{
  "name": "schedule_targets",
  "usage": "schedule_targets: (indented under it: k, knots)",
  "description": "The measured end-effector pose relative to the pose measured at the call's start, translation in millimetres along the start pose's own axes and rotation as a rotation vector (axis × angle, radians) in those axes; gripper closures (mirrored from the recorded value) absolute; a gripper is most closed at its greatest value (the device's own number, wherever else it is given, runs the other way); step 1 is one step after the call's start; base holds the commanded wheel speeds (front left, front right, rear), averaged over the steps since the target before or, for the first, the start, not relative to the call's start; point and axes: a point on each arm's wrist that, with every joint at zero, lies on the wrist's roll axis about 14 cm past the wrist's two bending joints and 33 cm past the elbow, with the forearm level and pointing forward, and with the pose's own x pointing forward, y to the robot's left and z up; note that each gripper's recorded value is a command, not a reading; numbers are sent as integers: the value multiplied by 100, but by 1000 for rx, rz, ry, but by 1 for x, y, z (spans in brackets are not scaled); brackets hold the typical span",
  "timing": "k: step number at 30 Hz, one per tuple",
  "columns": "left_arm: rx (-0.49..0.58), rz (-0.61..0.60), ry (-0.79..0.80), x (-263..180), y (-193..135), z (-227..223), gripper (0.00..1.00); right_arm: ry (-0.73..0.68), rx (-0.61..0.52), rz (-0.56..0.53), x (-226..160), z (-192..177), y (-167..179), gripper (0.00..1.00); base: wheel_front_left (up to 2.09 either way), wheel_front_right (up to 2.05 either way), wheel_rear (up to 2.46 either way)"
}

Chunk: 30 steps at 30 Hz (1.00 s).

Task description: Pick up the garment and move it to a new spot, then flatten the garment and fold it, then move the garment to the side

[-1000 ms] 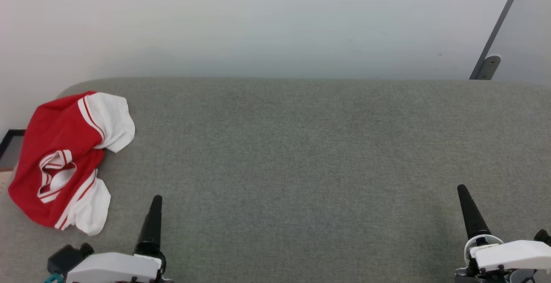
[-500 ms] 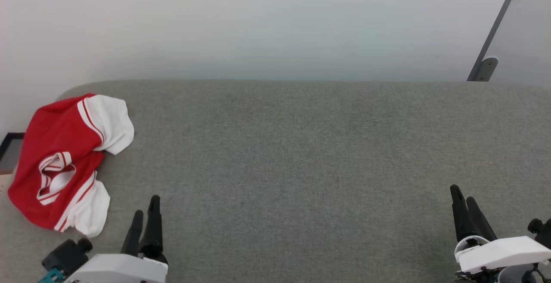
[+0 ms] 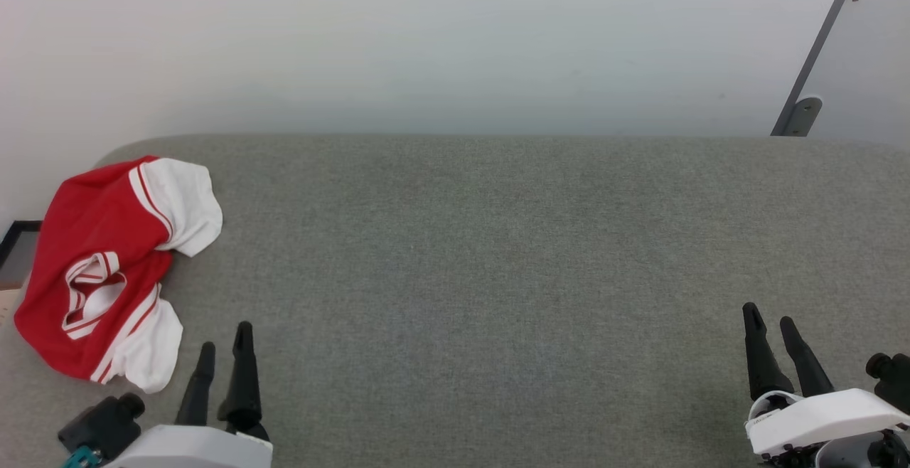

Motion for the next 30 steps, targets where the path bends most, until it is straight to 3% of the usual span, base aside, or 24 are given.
schedule_targets:
  k: [30]
  knots:
    - [299,-58,-68,-4,-1,16,0,-52,-293,52,0,13,5,0,0,0,0]
